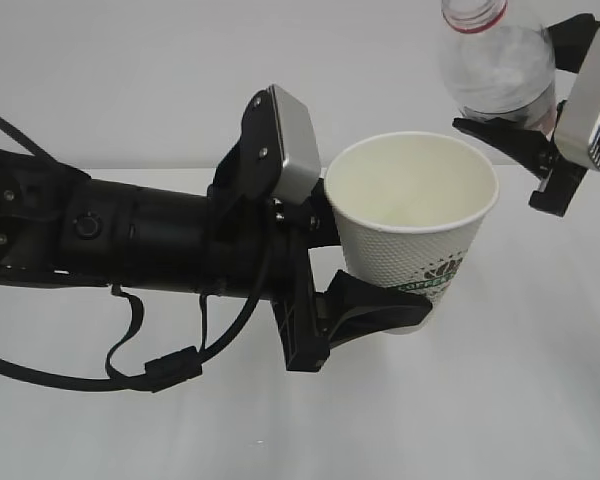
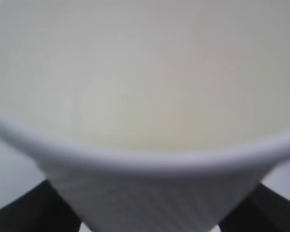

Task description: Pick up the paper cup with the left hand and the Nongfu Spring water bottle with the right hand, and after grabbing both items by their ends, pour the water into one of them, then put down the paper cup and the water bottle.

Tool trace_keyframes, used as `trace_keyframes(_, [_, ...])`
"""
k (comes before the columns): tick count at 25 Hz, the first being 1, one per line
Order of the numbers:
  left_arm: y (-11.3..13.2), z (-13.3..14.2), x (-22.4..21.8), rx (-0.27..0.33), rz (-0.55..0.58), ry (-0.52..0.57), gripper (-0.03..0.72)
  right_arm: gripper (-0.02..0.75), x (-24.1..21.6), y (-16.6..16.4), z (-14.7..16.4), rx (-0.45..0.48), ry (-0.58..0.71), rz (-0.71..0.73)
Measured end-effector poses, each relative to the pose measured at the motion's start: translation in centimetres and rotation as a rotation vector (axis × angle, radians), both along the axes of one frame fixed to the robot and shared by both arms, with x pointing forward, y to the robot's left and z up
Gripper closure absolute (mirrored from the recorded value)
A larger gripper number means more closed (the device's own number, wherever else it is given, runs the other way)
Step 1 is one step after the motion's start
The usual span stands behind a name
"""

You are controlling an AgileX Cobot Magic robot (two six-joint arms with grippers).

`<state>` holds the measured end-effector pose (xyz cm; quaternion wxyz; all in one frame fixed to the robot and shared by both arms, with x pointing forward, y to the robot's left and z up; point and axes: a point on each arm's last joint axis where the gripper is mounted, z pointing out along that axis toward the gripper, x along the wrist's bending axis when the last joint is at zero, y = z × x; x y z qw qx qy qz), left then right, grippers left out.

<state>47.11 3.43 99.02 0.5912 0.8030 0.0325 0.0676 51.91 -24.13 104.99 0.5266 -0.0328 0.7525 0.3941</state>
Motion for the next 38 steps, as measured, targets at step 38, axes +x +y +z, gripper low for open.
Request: trace_keyframes(38, [-0.03,0.07,0.09,-0.01,0.016,0.01,0.143,0.234,0.4,-0.4,0.58,-0.181,-0.218,-0.034])
